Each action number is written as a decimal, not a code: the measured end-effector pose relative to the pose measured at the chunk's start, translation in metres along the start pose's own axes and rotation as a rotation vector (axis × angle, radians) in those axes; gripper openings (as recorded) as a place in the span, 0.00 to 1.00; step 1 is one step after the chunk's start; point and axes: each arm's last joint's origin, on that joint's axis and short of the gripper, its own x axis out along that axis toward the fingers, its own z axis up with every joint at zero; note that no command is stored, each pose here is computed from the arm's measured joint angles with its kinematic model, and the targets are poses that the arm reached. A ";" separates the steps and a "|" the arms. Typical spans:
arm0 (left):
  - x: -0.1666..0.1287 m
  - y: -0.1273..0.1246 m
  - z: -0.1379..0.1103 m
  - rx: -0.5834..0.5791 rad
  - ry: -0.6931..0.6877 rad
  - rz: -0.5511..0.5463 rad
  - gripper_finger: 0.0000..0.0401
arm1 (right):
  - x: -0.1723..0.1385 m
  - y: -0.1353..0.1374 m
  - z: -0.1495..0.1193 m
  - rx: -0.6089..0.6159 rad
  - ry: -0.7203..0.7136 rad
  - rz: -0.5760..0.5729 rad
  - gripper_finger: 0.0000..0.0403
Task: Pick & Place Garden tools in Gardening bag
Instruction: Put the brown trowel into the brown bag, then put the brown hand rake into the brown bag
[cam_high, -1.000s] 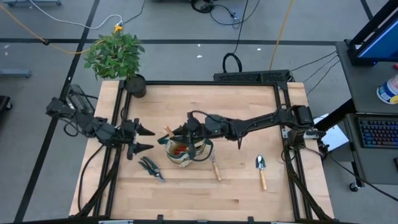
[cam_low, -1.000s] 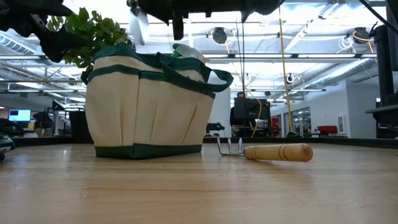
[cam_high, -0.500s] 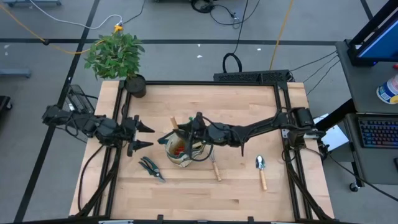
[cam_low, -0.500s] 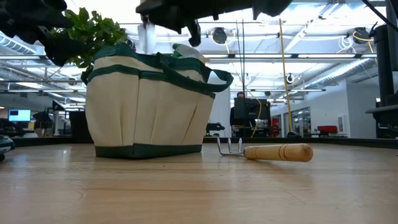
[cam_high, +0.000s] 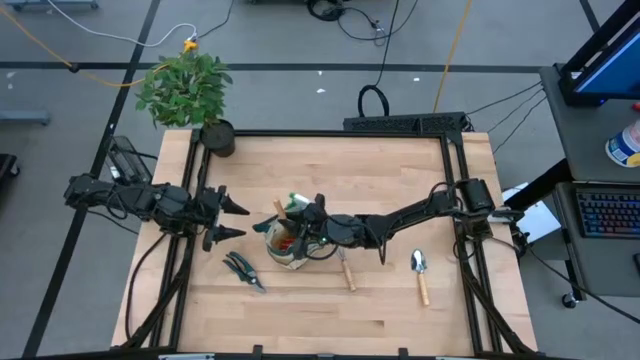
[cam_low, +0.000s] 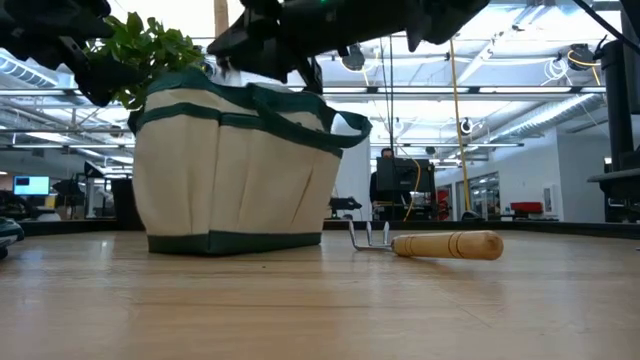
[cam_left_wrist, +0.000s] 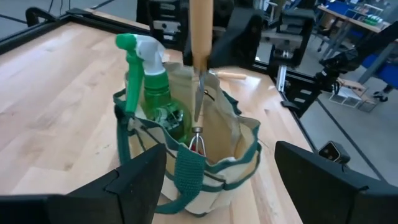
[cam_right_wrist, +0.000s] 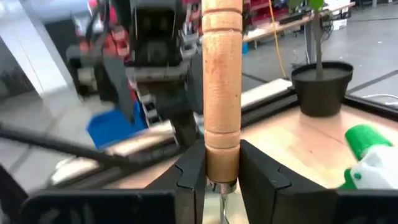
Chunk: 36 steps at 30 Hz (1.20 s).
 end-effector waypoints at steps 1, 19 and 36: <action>0.000 0.000 0.000 -0.006 -0.001 0.004 0.77 | 0.000 0.000 -0.001 -0.012 0.012 -0.001 0.16; 0.000 0.001 0.003 -0.046 -0.025 0.011 0.77 | -0.002 0.003 -0.006 -0.061 0.053 0.008 0.24; 0.000 0.001 0.002 -0.039 -0.025 0.012 0.77 | -0.015 0.015 0.016 -0.134 -0.001 0.043 0.37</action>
